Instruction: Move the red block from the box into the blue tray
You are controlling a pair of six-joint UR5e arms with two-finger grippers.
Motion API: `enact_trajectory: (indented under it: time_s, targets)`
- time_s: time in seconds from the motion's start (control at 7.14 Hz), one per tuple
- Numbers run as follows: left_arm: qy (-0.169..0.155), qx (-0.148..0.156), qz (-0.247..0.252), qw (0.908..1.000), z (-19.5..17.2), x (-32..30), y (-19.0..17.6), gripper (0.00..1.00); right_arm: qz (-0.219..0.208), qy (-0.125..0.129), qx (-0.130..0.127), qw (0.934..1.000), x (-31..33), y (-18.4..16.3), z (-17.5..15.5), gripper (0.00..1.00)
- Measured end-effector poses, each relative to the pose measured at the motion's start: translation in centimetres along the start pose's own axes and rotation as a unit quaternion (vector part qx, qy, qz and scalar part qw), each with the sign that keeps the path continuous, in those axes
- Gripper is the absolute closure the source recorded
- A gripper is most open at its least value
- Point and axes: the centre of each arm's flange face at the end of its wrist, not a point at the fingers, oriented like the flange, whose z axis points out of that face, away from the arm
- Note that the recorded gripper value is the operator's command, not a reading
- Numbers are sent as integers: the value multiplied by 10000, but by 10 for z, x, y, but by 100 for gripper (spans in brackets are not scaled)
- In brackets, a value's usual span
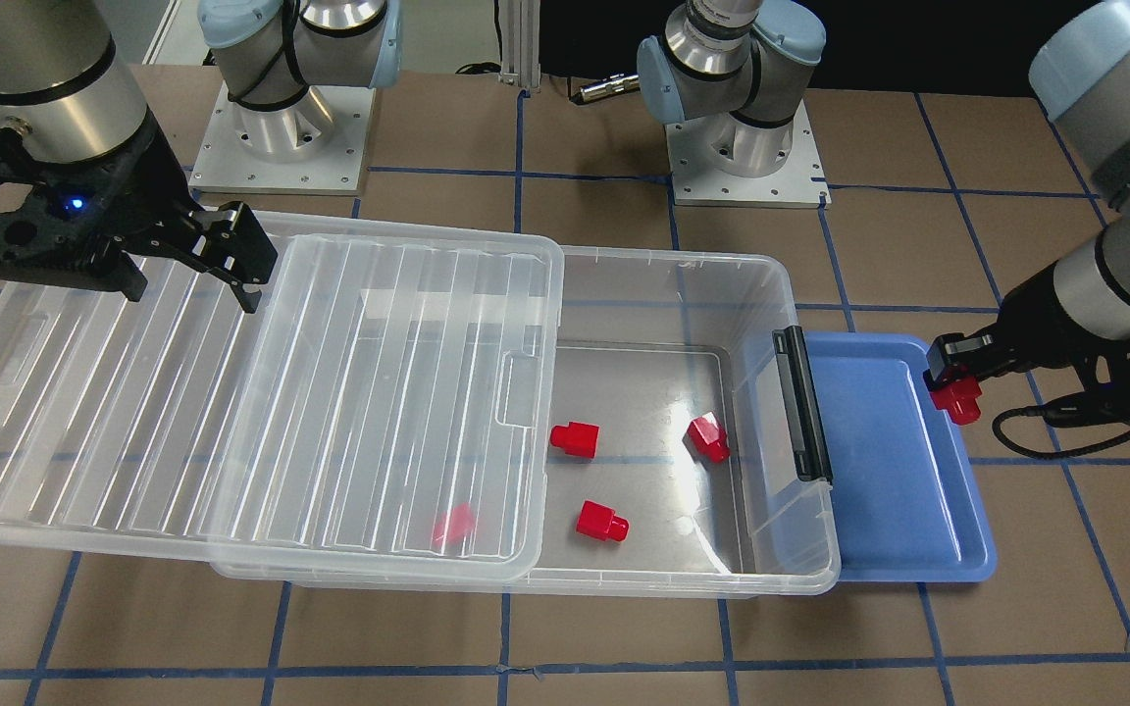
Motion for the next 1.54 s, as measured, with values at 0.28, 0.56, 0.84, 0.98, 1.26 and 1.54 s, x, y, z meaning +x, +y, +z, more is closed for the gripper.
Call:
enact_trajectory:
  time_s: [0.28,0.56,0.84,0.98,1.26,1.54]
  targets:
    - [25,-4,170,9999,54,-22,-19,100,0,1,-3,10000,0,0,0,0]
    - [108,-219,200,9995,105,-28,-35,100,4,-1,-4,10000,0,0,0,0]
    - [204,-506,240,9982,146,-31,-43,70,1,-1,-1,10000,0,0,0,0]
    - [236,-608,293,9974,160,-31,-44,36,1,-1,-2,10000,0,0,0,0]
    - [274,-743,356,9962,176,-31,-44,0,0,-1,-2,10000,0,0,0,0]
    - [210,-651,373,9970,164,-31,-44,0,2,-2,3,10000,0,0,0,0]
